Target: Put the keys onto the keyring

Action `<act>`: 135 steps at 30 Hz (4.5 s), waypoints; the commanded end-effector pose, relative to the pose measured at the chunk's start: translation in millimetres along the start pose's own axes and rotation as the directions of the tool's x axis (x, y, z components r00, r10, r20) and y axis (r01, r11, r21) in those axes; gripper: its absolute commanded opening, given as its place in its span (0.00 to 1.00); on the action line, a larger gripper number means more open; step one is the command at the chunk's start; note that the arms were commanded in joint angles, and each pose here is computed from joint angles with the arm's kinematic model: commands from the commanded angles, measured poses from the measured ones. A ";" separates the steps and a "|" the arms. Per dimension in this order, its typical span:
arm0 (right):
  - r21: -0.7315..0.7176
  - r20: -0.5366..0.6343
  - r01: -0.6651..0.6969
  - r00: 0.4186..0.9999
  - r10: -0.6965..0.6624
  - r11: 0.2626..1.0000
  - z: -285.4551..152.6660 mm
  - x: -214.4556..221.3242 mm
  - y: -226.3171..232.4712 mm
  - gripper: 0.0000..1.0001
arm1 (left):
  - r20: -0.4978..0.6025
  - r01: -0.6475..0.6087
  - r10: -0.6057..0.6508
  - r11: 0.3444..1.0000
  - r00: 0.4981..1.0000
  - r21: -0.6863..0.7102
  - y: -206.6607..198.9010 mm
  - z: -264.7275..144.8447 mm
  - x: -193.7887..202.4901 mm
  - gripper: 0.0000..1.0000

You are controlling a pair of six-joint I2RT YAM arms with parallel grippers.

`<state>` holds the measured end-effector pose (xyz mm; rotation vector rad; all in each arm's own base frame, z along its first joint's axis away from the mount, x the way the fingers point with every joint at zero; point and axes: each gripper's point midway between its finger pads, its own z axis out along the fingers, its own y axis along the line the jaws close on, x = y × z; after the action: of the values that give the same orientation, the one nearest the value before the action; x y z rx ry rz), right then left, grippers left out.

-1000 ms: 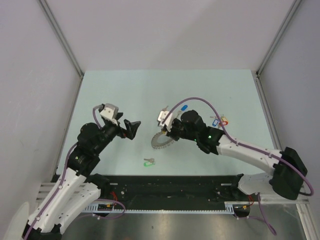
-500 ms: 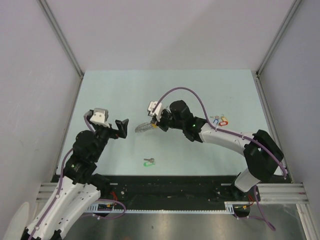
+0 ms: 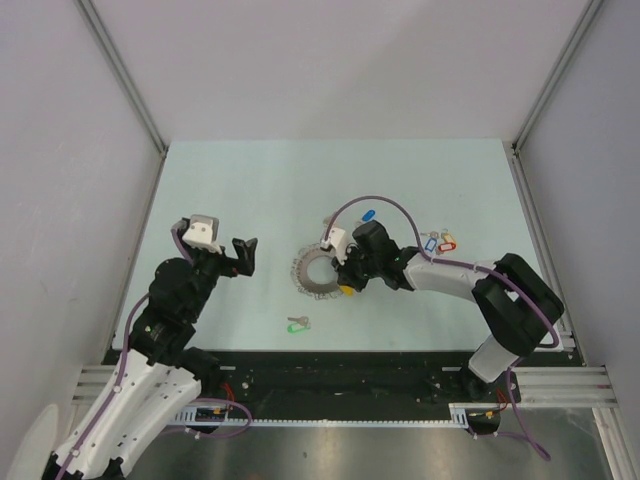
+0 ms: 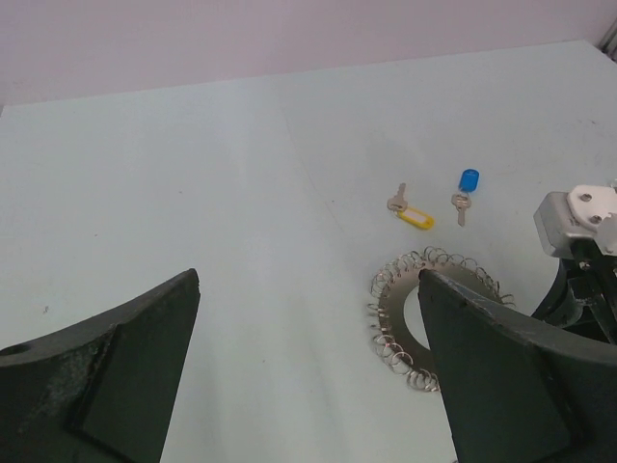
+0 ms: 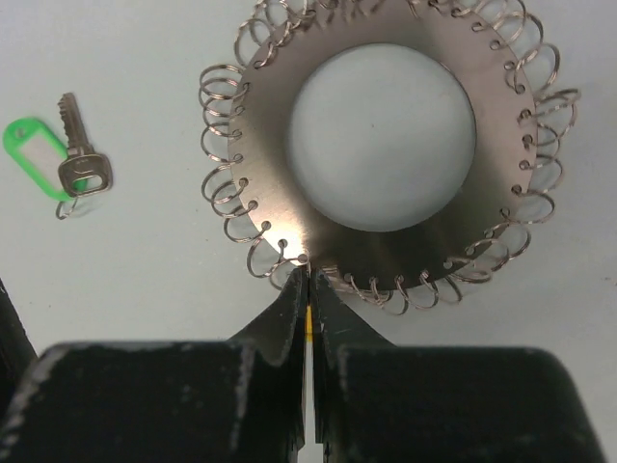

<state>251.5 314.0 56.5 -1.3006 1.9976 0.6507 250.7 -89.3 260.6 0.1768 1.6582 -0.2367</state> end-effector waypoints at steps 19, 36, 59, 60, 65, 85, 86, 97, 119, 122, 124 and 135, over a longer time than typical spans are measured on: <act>0.221 0.275 -0.340 0.921 0.276 0.914 -71.8 -57.6 -67.5 0.60 | 0.012 0.032 -0.031 0.996 0.999 -0.089 18.4 3.6 -4.6 1.00; 0.472 0.563 -0.580 0.778 0.279 0.664 -184.4 -78.3 -119.3 1.00 | 0.007 0.108 -0.109 0.974 0.994 -0.199 38.5 5.4 -1.0 1.00; 0.482 0.753 -0.724 0.631 0.190 0.494 -275.8 -65.7 -148.0 1.00 | 0.121 0.168 -0.132 0.917 0.984 -0.363 78.9 -14.2 -13.0 1.00; 0.481 0.752 -0.721 0.632 0.187 0.499 -276.0 -66.9 -147.7 1.00 | 0.121 0.165 -0.130 0.918 0.984 -0.362 79.0 -14.3 -12.6 1.00; 0.441 0.741 -0.729 0.625 0.246 0.524 -260.8 -64.6 -143.0 1.00 | 0.120 0.161 -0.126 0.922 0.985 -0.353 77.4 -14.1 -13.2 1.00; 0.371 0.483 -0.599 0.777 0.404 0.710 -173.9 -49.3 -63.4 0.95 | 0.069 0.151 -0.136 0.937 0.988 -0.314 69.2 -29.3 0.1 1.00; 0.357 0.457 -0.580 0.792 0.405 0.732 -164.1 -50.5 -51.0 0.93 | 0.069 0.151 -0.136 0.937 0.988 -0.315 69.8 -31.3 3.1 1.00; 0.328 0.225 -0.554 0.832 0.506 0.765 -84.4 -18.2 24.0 0.76 | 0.044 0.119 -0.111 0.956 0.993 -0.267 57.2 -25.5 9.8 1.00; 0.340 0.322 -0.733 0.679 0.660 0.589 -23.9 0.6 -60.7 0.39 | 0.013 0.062 -0.060 0.973 0.998 -0.224 45.1 -14.9 14.2 1.00; 0.316 0.319 -0.758 0.651 0.689 0.570 -14.3 4.2 -69.4 0.37 | 0.008 0.054 -0.054 0.973 0.999 -0.226 45.4 -13.5 14.4 1.00; 0.295 0.313 -0.770 0.637 0.704 0.565 -7.7 5.1 -71.7 0.36 | 0.005 0.052 -0.052 0.972 0.999 -0.228 45.7 -12.8 15.0 1.00; 0.145 0.194 -0.751 0.660 0.726 0.644 18.2 -5.9 -23.1 0.25 | -0.001 0.047 -0.048 0.973 0.999 -0.224 45.0 -12.0 16.7 1.00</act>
<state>289.7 284.5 26.9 -0.1473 2.4441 0.6528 245.9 -44.2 235.6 -0.0420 1.7173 -0.1011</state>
